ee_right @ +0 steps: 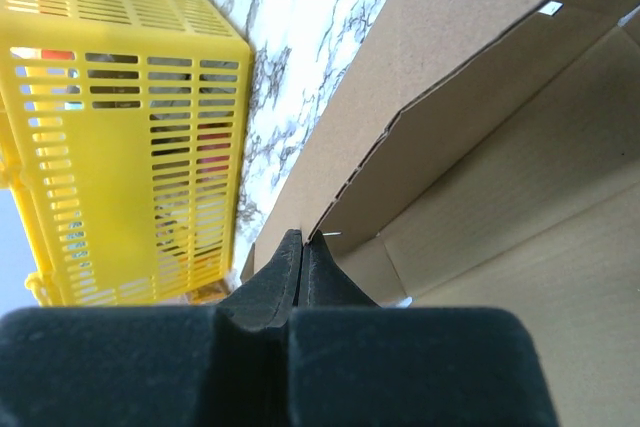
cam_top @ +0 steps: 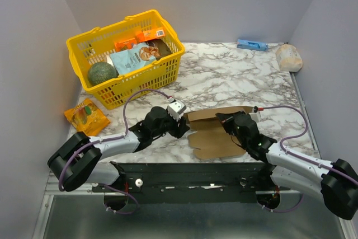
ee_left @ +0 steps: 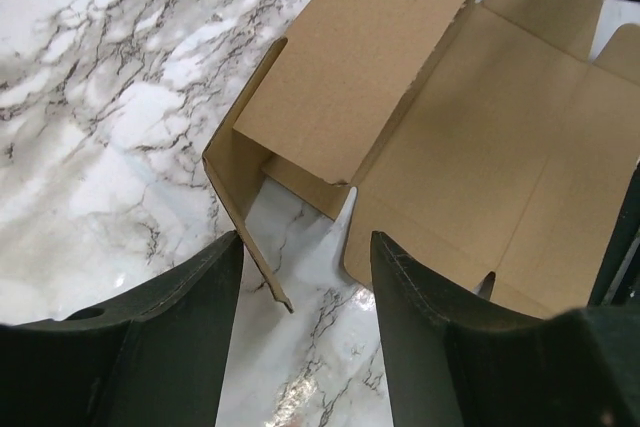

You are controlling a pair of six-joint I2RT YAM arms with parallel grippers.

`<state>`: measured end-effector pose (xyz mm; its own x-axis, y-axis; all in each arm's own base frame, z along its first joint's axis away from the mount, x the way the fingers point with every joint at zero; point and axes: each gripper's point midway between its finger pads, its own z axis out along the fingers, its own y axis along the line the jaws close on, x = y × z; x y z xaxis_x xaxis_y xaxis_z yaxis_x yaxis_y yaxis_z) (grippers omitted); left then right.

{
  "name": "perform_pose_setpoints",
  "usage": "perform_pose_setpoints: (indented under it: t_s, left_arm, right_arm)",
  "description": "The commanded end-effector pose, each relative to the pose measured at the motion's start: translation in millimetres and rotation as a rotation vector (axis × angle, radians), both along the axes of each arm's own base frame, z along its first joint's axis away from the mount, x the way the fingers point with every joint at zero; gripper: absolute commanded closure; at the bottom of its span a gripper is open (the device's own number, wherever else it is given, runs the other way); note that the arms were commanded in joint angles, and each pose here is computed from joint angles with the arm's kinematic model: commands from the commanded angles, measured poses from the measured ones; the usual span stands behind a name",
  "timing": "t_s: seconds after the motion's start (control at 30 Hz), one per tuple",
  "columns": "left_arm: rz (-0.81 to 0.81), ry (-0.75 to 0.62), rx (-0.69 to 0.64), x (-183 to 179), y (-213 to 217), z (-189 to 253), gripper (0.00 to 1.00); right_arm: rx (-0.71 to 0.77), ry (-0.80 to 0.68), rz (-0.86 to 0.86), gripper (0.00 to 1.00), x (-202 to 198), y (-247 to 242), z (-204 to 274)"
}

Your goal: Fold the paper box

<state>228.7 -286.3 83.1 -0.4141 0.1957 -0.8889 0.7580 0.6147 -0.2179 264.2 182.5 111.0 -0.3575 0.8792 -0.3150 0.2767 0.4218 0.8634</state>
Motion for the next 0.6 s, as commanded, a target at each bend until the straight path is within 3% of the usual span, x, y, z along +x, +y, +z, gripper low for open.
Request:
perform_pose_setpoints:
  t_s: [0.0,0.37,0.57]
  left_arm:
    - [-0.049,-0.057,-0.069,-5,-8,23,0.38]
    - [0.123,-0.122,-0.082,26,9,63,0.37]
    - [0.146,-0.104,0.018,44,3,47,0.37]
  right_arm:
    - [-0.184,0.056,-0.051,0.99,-8,-30,-39]
    - [-0.205,0.024,-0.056,0.99,-8,-35,-35]
    - [-0.199,0.023,-0.047,0.99,-8,-32,-34]
